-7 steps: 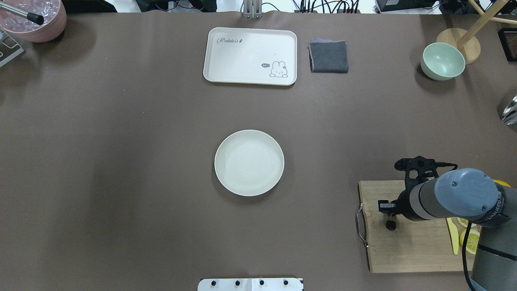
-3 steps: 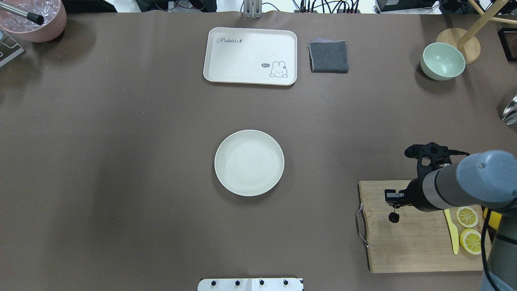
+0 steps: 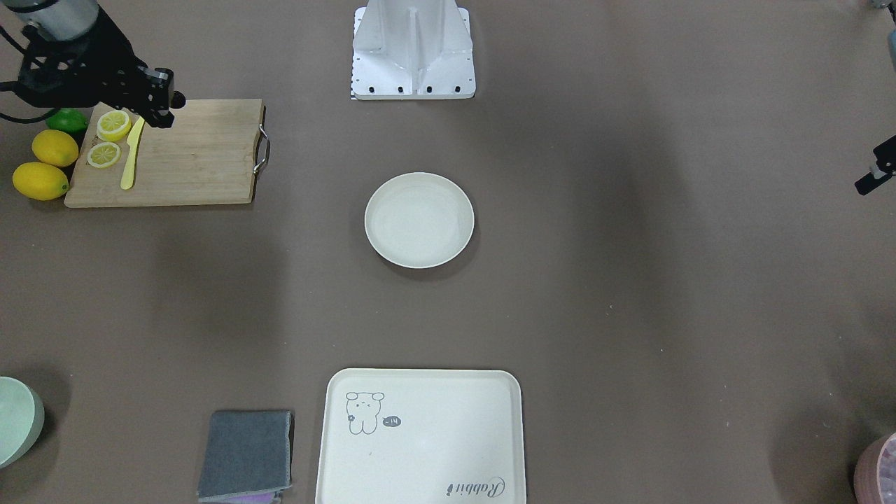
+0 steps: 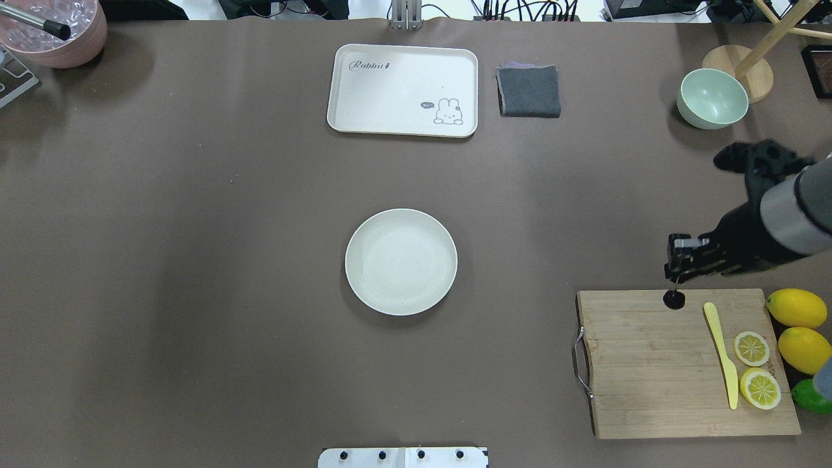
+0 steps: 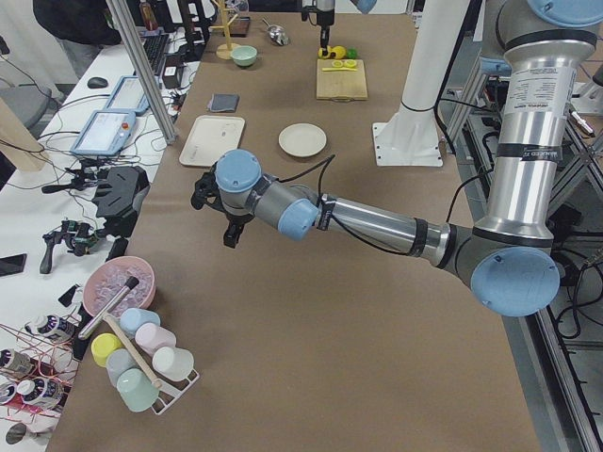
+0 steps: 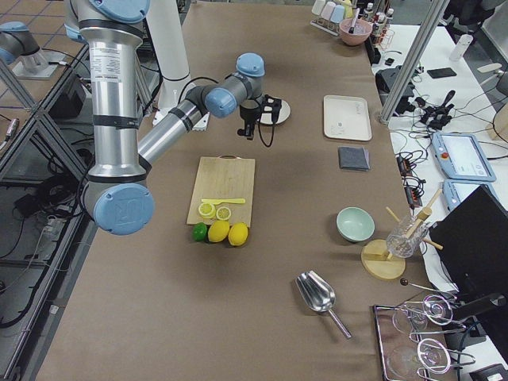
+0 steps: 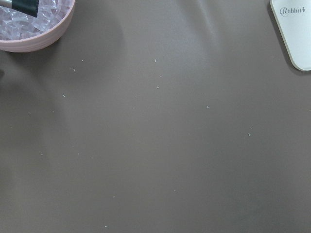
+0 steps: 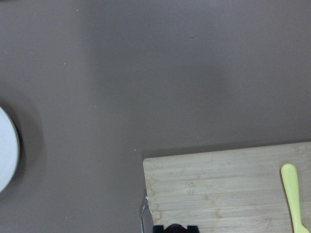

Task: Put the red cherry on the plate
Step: 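Lift the cherries and carry them with the right gripper over the plate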

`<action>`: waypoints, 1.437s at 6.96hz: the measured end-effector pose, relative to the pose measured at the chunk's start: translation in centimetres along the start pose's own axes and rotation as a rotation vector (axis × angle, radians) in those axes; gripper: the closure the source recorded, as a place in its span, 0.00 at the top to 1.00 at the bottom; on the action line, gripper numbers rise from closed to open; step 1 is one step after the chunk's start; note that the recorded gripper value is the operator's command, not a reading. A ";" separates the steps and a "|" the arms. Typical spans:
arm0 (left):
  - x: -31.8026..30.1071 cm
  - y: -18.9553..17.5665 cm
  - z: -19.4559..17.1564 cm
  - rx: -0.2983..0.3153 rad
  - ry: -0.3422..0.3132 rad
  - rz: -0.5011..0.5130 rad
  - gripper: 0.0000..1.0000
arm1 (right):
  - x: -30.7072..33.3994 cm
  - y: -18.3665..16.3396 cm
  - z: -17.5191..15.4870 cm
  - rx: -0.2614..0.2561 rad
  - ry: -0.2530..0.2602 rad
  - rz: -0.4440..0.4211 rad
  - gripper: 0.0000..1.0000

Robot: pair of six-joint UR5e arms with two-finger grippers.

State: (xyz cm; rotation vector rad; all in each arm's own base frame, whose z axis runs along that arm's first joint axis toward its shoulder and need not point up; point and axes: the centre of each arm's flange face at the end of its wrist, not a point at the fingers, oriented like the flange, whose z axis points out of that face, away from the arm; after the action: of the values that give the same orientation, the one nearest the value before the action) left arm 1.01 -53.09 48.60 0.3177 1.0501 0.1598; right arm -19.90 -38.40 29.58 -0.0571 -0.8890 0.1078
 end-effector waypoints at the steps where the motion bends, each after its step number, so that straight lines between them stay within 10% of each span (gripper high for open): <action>1: -0.1 0.1 0.4 -0.010 0.000 -0.007 0.98 | -1.6 -2.5 -3.7 0.000 0.033 -0.023 0.00; 5: -2.2 1.9 1.7 -0.040 -0.049 -0.047 0.98 | -20.0 -13.4 -6.2 0.016 0.188 -0.184 0.00; 10: -5.4 1.8 3.1 -0.063 -0.082 -0.100 0.98 | -38.3 -6.5 15.3 0.087 0.207 -0.241 0.00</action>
State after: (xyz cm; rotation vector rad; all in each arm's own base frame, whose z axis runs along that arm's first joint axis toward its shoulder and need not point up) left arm 1.15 -53.47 55.05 0.2128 0.9758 0.0888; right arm -55.26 -49.25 10.28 0.1180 -0.6780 -0.0835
